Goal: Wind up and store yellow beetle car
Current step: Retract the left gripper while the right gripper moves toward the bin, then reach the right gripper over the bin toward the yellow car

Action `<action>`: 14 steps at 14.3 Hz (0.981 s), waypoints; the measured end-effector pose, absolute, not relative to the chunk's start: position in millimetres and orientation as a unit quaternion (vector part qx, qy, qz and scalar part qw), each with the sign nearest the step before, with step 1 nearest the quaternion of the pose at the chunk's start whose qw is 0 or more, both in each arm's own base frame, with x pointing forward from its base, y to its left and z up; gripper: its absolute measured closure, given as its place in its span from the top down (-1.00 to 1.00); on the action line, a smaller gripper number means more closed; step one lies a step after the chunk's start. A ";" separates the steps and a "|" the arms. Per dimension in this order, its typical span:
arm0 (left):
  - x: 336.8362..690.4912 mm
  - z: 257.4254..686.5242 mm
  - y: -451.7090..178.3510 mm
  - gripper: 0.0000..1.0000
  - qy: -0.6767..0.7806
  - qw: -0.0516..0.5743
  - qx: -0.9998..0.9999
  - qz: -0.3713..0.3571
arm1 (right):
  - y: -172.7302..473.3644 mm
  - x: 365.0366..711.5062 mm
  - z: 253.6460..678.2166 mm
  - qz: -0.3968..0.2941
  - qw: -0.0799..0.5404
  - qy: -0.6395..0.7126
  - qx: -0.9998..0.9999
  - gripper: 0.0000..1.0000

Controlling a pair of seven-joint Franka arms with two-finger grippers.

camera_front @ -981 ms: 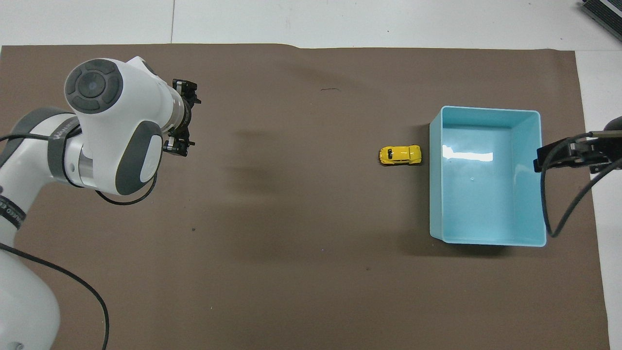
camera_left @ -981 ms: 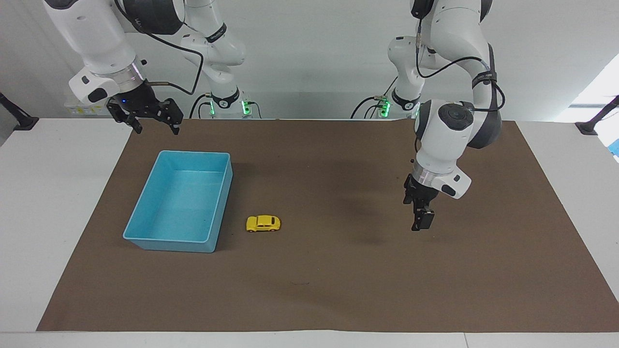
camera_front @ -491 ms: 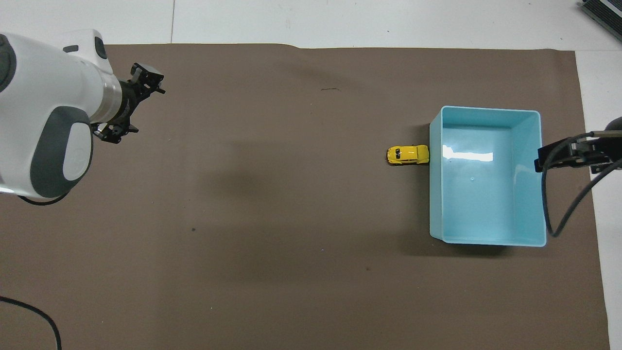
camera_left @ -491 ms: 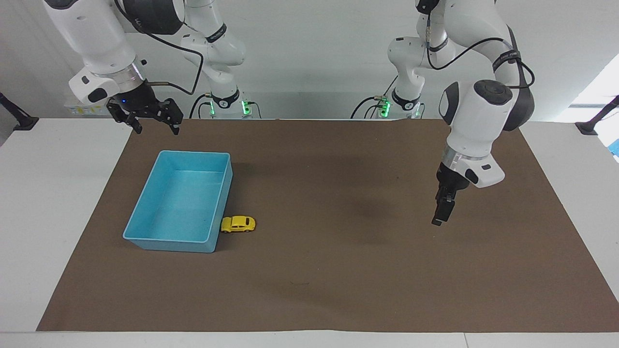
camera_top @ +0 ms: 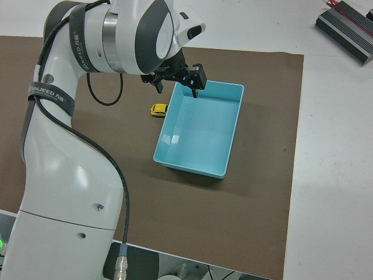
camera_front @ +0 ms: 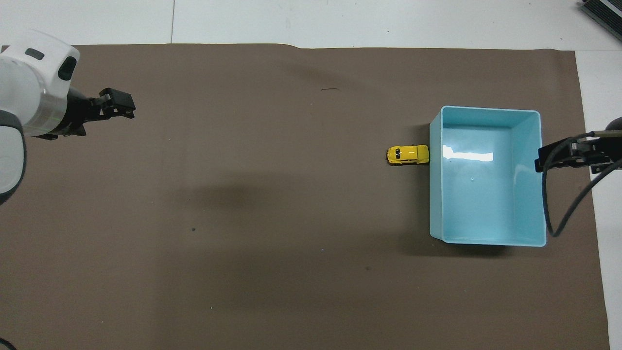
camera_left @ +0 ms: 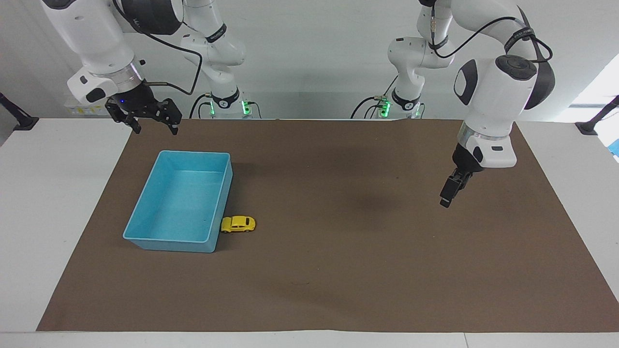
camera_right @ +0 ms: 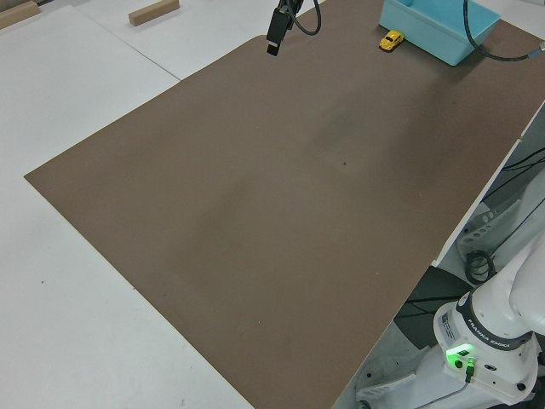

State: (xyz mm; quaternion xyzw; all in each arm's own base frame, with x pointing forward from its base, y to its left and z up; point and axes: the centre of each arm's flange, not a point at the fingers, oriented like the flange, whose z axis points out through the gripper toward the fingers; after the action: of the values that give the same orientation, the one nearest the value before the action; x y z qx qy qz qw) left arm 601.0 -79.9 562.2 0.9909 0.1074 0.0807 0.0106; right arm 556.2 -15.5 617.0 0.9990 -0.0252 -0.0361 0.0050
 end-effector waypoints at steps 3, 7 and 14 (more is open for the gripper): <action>582.7 583.3 -59.7 1.00 0.024 -0.002 0.998 0.062 | -12.0 556.2 615.3 -0.037 0.006 -0.054 0.998 1.00; 554.5 627.1 -51.0 1.00 -0.023 -0.007 0.999 0.047 | 10.4 553.9 606.3 -0.036 0.009 -0.095 0.995 1.00; 525.0 676.8 -62.5 1.00 -0.040 -0.009 0.999 0.031 | 62.7 544.2 609.2 -0.029 0.014 -0.140 0.990 1.00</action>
State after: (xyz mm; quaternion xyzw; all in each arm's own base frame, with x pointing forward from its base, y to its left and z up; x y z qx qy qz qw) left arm 525.0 -62.5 676.8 0.9987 -0.0397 0.0314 -0.0088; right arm 544.2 62.7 609.2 0.9896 -0.1399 -0.0290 0.0145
